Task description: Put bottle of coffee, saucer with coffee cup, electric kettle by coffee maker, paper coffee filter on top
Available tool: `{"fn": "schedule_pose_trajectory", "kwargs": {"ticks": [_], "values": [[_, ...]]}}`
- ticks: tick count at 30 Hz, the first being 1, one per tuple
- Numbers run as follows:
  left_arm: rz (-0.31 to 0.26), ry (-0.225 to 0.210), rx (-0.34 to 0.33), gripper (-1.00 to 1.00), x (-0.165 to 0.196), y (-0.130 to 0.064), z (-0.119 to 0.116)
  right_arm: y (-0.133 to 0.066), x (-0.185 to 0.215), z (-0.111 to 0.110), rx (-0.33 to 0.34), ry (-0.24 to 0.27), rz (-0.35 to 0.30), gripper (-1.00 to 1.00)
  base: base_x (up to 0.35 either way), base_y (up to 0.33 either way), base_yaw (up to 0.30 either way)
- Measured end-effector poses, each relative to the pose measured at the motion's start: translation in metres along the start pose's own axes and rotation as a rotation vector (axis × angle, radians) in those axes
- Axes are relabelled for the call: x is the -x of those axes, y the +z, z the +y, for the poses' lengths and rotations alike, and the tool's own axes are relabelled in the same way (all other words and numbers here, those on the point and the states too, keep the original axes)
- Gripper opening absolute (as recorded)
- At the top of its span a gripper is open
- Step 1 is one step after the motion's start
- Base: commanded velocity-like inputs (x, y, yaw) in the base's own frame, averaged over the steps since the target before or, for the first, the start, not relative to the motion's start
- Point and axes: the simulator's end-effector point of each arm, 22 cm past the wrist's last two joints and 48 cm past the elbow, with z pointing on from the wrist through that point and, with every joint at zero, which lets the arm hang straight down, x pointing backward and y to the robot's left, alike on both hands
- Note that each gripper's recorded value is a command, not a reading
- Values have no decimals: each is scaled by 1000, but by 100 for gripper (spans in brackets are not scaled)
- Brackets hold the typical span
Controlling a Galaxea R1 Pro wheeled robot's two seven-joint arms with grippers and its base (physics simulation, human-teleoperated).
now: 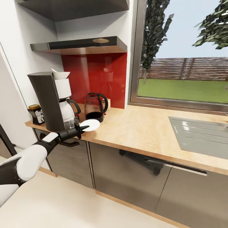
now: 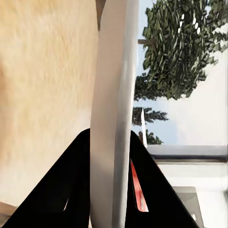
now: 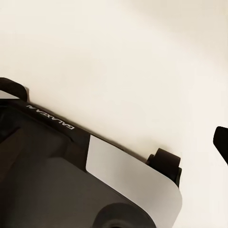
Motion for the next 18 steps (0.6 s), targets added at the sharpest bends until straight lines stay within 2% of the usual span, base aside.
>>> {"fn": "schedule_pose_trajectory", "kwargs": {"ticks": [5,11,14,18], "values": [[-16,-23,-28,-100,4,-1,-4,0,0,0,-1,0,0,100,0,0,0],[-22,-30,-38,-100,5,-2,-6,0,0,0,-1,0,0,100,0,0,0],[-63,-39,-74,-100,15,-3,-14,0,0,0,-2,0,0,100,0,0,0],[-81,-39,-83,-100,19,-4,-16,0,0,-1,-3,0,0,100,0,0,0]]}}
